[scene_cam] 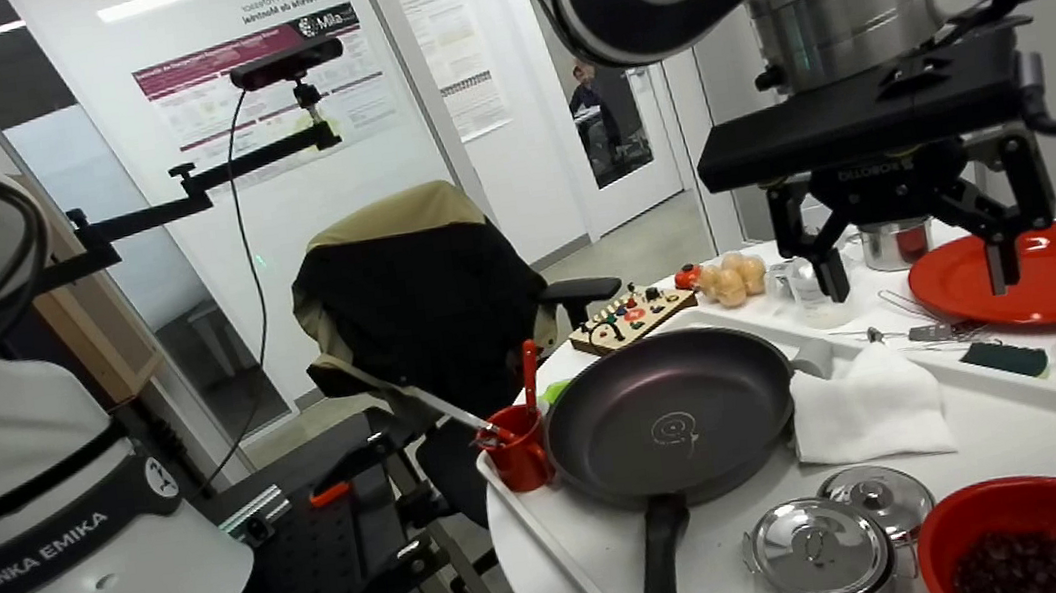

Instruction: Put the lid on the silver pot

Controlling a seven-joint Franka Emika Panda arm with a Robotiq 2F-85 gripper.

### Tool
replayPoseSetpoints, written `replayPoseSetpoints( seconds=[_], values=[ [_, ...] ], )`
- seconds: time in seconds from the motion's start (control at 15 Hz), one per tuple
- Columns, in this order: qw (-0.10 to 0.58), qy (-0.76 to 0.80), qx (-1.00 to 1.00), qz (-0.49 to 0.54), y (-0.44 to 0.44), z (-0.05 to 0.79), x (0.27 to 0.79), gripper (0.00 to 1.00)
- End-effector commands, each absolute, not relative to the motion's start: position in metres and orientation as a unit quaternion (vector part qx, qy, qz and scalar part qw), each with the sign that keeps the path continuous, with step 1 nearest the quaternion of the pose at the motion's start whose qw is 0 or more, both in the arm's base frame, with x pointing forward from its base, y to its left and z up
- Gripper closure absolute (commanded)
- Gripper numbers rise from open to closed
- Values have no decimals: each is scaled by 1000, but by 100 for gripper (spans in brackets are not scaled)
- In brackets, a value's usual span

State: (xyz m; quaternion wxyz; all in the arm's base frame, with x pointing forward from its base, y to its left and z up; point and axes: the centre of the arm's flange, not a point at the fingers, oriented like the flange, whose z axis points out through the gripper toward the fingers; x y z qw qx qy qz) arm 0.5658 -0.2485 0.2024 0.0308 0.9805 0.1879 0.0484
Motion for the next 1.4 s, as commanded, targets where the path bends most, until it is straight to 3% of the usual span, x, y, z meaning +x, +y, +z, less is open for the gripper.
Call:
replayPoseSetpoints(
  seconds=[0.0, 0.53, 1.33],
  values=[
    [19, 179, 981, 66, -236, 190, 580, 0],
    [8, 215, 976, 43, -193, 157, 566, 0],
    [33, 257, 966, -8, -198, 99, 515, 0]
  ],
)
